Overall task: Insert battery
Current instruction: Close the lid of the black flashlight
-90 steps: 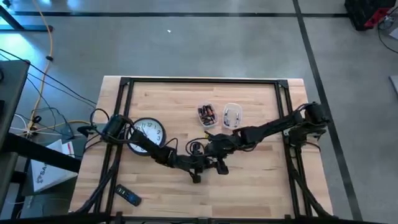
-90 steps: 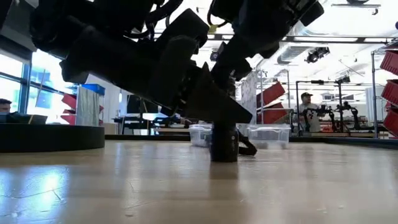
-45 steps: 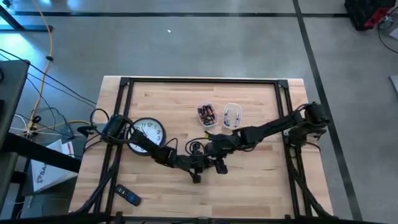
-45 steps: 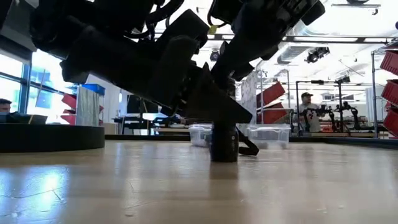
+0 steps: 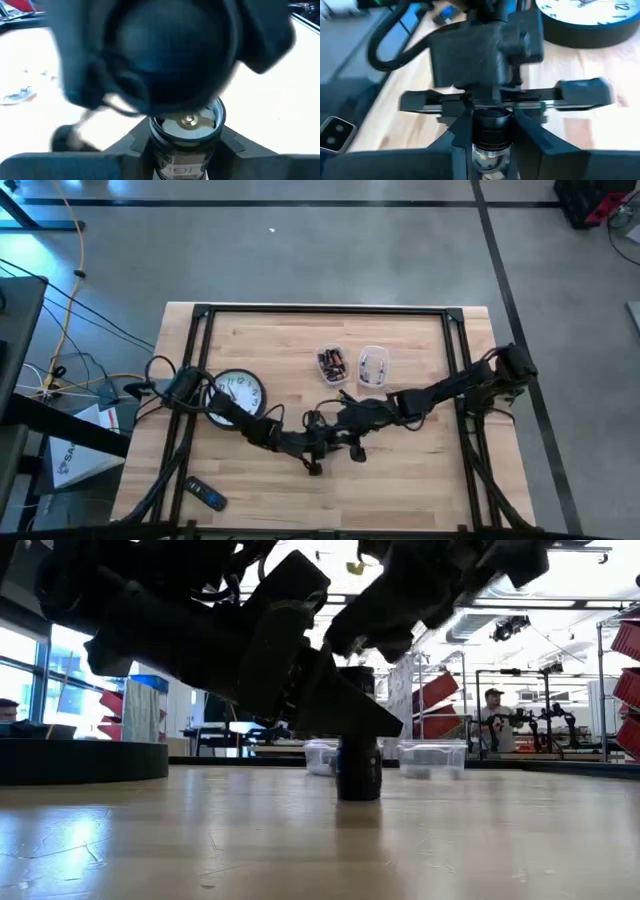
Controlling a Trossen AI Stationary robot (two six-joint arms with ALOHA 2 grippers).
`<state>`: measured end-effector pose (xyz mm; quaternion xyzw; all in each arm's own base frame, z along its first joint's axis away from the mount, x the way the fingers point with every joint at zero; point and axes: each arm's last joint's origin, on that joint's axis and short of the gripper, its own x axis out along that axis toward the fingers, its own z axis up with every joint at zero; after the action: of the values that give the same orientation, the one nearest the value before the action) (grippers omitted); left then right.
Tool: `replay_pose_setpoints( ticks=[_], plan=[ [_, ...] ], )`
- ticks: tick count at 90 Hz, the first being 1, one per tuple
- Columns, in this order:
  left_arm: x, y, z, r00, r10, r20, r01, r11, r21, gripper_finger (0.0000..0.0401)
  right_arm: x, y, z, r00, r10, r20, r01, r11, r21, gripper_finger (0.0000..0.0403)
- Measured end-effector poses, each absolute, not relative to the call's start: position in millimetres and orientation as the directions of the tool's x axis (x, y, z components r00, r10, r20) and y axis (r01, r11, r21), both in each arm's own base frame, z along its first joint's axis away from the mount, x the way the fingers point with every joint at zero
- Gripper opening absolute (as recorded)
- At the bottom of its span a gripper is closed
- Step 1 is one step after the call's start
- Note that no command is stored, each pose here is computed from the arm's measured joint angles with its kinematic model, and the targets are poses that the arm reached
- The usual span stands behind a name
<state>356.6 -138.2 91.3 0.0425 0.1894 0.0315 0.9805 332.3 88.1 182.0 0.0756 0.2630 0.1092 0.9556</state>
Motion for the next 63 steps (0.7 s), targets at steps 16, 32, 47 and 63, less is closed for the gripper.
replay_pose_setpoints(
  ticks=[16,32,47,63],
  plan=[
    [357.9,-140.4,89.6,0.942,0.077,-0.326,-0.054,0.995,0.081,0.0098,313.5,92.1,166.4,0.921,0.257,-0.292,-0.194,0.955,0.226,0.0067],
    [360.8,-141.8,83.8,0.965,0.061,-0.255,-0.046,0.997,0.062,0.0098,297.1,96.1,157.7,0.953,0.245,-0.178,-0.216,0.962,0.169,0.0067],
    [362.0,-142.3,84.2,0.971,0.024,-0.238,-0.002,0.995,0.095,0.0097,298.1,99.6,143.9,0.945,0.310,-0.106,-0.298,0.947,0.118,0.0067],
    [365.8,-137.1,85.2,0.967,-0.097,-0.236,0.116,0.991,0.069,0.0097,306.7,89.2,126.3,0.901,0.434,-0.022,-0.430,0.897,0.103,0.0067]
  ],
)
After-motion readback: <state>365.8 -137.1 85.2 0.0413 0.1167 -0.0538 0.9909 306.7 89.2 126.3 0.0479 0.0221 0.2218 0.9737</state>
